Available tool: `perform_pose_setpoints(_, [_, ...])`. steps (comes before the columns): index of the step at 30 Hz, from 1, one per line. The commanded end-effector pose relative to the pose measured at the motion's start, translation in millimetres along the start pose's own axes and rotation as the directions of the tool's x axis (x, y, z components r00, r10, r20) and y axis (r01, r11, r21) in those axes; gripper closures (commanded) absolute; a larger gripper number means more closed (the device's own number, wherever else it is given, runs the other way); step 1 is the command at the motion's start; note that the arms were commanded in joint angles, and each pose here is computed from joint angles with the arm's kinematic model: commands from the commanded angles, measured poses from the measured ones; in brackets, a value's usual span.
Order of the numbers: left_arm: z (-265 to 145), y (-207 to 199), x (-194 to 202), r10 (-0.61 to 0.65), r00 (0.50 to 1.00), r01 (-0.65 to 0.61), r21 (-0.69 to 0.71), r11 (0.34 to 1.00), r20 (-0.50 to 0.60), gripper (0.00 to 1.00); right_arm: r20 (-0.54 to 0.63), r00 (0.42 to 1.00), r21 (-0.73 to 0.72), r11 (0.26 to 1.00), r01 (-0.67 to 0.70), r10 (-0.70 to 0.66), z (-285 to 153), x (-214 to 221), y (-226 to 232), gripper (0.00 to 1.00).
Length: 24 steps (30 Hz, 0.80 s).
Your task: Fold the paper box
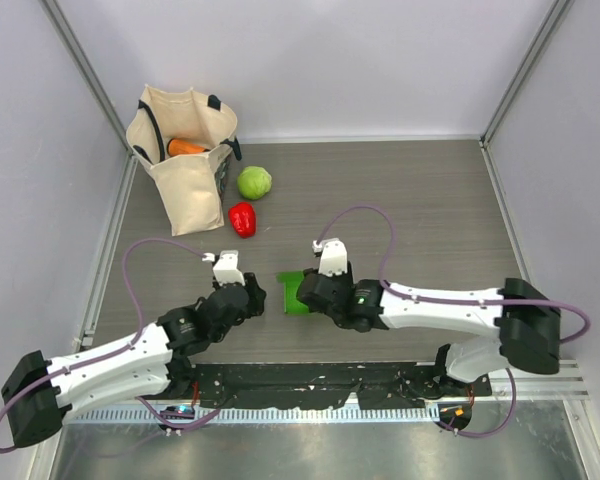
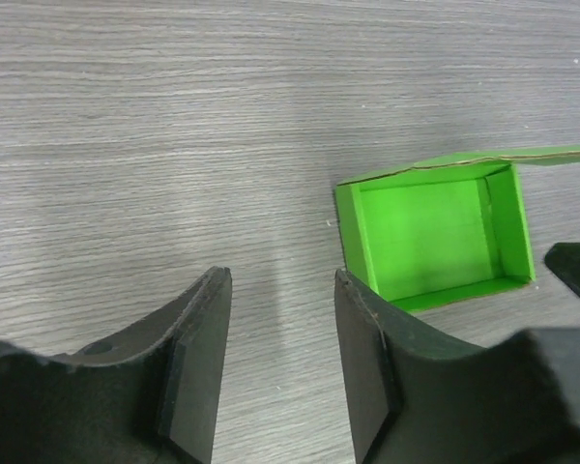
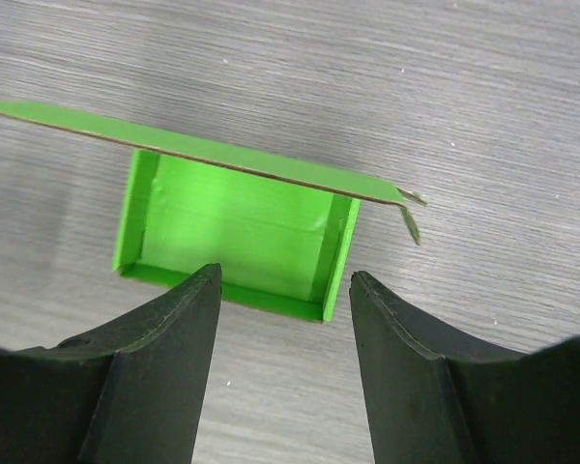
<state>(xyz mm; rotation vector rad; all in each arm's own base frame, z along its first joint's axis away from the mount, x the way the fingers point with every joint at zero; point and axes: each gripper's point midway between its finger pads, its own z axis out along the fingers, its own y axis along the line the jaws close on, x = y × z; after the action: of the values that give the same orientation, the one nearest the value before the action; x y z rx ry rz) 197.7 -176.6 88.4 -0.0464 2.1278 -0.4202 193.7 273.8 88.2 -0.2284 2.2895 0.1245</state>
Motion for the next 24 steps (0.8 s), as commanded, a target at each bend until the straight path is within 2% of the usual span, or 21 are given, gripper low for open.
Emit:
perform_pose_setpoints(1, [-9,-19,-23,0.004,0.999,-0.008,0.084,0.996,0.044,0.46,0.033,0.999,-0.107,0.994,0.000,0.004,-26,-21,-2,0.39])
perform_pose_setpoints(5, [-12,-24,-23,-0.025,1.000,0.023,0.124,0.992,0.015,0.42,0.037,0.991,-0.162,0.980,-0.118,0.126,-37,-40,-26,0.39])
perform_pose_setpoints(7, [-13,-26,-27,-0.049,0.999,0.047,0.140,0.989,0.015,0.40,0.076,0.979,-0.176,0.969,-0.174,0.190,-46,-55,-39,0.39])
perform_pose_setpoints(10, [-15,-33,-33,-0.089,0.996,0.084,0.181,0.980,0.018,0.37,0.149,0.951,-0.085,0.962,-0.261,0.272,-47,-71,-79,0.37])
perform_pose_setpoints(11, [-16,-35,-36,-0.102,0.994,0.095,0.192,0.977,0.026,0.36,0.190,0.940,0.007,0.957,-0.290,0.284,-46,-74,-103,0.35])
perform_pose_setpoints(14, [-19,-40,-44,-0.112,0.993,0.103,0.208,0.973,0.030,0.35,0.251,0.897,0.231,0.877,-0.421,0.365,-39,-79,-176,0.34])
perform_pose_setpoints(15, [-20,-41,-46,-0.109,0.994,0.100,0.214,0.972,0.028,0.34,0.267,0.856,0.311,0.800,-0.512,0.443,-34,-78,-214,0.34])
perform_pose_setpoints(17, [-23,-43,-51,-0.106,0.994,0.097,0.221,0.970,0.029,0.34,0.278,0.800,0.386,0.701,-0.600,0.532,-30,-72,-253,0.34])
perform_pose_setpoints(18, [-23,-44,-52,-0.098,0.995,0.089,0.223,0.971,0.029,0.34,0.312,0.727,0.427,0.593,-0.683,0.612,-30,-66,-285,0.31])
perform_pose_setpoints(19, [-25,-44,-52,-0.097,0.995,0.089,0.229,0.970,0.028,0.34,0.328,0.690,0.465,0.526,-0.712,0.645,-32,-58,-301,0.27])
perform_pose_setpoints(20, [-26,-44,-53,-0.096,0.995,0.087,0.228,0.970,0.027,0.34,0.347,0.652,0.507,0.450,-0.735,0.674,-33,-46,-315,0.19])
perform_pose_setpoints(21, [-27,-43,-52,-0.096,0.995,0.088,0.231,0.969,0.026,0.35,0.396,0.587,0.529,0.347,-0.774,0.707,-37,-35,-331,0.15])
perform_pose_setpoints(22, [-28,-43,-53,-0.097,0.995,0.089,0.232,0.969,0.027,0.34,0.452,0.536,0.580,0.221,-0.784,0.713,-44,-11,-356,0.14])
perform_pose_setpoints(24, [-32,-41,-52,-0.103,0.994,0.092,0.242,0.966,0.031,0.34,0.526,0.474,0.595,0.093,-0.798,0.707,-55,11,-376,0.11])
